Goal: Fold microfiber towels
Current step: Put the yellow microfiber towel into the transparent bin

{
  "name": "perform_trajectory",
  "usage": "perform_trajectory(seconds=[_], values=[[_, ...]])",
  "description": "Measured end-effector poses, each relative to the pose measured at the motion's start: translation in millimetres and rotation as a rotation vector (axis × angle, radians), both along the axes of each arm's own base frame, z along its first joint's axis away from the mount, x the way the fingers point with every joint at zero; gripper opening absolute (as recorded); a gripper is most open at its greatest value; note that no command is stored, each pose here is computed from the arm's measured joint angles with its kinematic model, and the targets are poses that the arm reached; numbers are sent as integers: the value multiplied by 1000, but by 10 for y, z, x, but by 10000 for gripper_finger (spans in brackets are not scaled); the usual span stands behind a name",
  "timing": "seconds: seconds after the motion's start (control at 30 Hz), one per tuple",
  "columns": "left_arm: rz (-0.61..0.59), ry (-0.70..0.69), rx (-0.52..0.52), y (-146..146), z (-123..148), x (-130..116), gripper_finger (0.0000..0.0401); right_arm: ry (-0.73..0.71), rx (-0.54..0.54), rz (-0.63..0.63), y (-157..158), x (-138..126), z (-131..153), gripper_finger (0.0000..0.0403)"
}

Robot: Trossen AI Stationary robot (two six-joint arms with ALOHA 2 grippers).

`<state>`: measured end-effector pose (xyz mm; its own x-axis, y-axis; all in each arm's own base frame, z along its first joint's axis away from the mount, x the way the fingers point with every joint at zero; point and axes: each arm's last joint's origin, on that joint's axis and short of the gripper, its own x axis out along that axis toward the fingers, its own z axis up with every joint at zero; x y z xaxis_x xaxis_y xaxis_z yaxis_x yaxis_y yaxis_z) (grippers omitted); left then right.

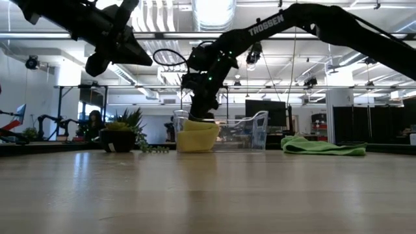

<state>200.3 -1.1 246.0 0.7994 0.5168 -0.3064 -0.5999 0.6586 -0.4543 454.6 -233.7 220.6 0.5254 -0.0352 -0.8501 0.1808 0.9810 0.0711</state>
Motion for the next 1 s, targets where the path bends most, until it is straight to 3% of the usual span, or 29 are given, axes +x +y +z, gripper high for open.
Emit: perform_trajectory(seconds=[0.1,0.23,0.6,1.0], values=[[6,-11,-17,0,0,0,0,28,91,70,28,-88,115,8],[9,-12,-16,1,1,0,0,100,192,124,95,-170,62,8],[25,-32,-14,15,18,4,0,149,184,177,459,-18,-57,8],[41,-31,-8,26,18,2,0,178,205,82,543,21,-405,8]])
